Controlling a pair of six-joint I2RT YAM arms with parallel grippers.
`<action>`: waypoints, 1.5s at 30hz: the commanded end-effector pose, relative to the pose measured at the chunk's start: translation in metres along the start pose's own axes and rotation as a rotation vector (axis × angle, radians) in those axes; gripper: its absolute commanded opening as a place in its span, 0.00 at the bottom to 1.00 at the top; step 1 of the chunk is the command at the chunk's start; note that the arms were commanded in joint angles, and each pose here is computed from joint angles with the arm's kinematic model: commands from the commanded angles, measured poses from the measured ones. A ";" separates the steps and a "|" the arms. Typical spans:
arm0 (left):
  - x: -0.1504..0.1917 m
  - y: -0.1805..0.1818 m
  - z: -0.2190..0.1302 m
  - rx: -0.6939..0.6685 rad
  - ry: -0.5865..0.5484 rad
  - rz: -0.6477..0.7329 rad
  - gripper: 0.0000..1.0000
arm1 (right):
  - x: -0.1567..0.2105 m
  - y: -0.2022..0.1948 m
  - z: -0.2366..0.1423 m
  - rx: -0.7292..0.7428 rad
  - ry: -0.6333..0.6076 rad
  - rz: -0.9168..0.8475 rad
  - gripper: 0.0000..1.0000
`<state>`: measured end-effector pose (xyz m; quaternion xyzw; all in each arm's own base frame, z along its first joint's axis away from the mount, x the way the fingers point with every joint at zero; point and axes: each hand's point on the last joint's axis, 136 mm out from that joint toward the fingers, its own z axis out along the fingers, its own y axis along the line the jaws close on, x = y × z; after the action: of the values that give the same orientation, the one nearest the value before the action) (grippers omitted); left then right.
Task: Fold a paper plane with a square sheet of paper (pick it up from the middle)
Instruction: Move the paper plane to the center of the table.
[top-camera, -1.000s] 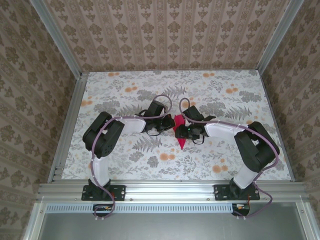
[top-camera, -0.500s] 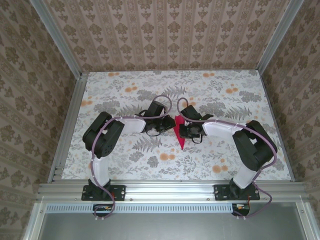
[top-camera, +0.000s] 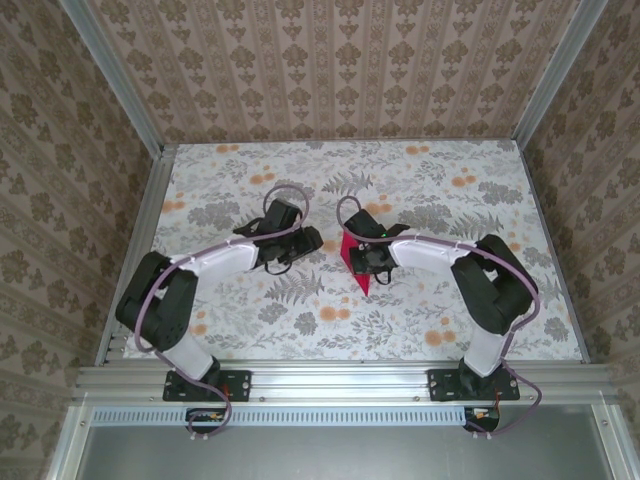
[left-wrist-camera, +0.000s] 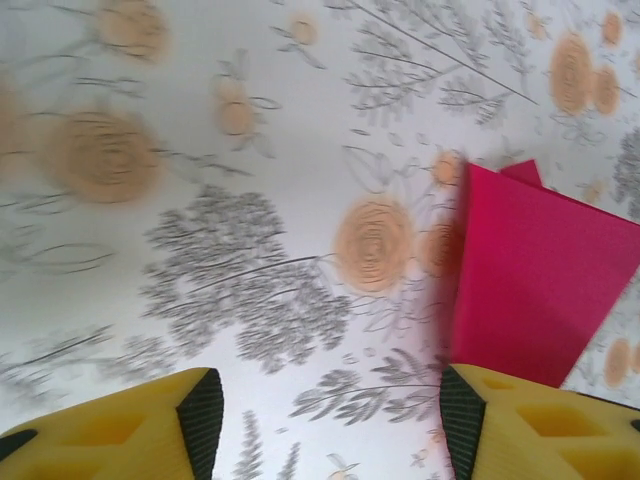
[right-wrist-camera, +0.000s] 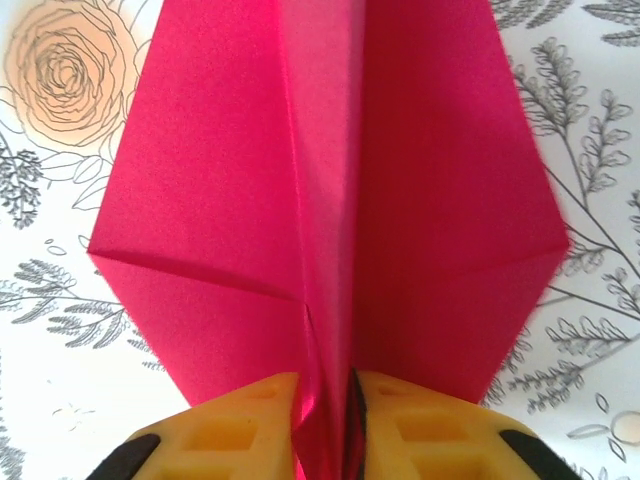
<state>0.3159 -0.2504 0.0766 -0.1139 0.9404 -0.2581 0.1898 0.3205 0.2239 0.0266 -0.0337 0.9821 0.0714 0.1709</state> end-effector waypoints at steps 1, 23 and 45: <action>0.004 0.041 -0.012 -0.154 -0.015 0.004 0.65 | -0.002 -0.001 0.001 0.059 -0.003 -0.022 0.24; -0.006 0.115 -0.089 -0.386 -0.161 0.016 1.00 | -0.064 0.020 -0.010 0.105 -0.134 -0.063 0.00; 0.001 0.145 -0.107 -0.385 -0.165 -0.042 1.00 | -0.107 0.035 0.040 0.160 -0.105 -0.075 0.13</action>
<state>0.2605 -0.0853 0.0869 -0.1988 0.9468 -0.0728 0.2426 0.4308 0.2716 0.0337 -0.0444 0.9704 0.0019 0.2375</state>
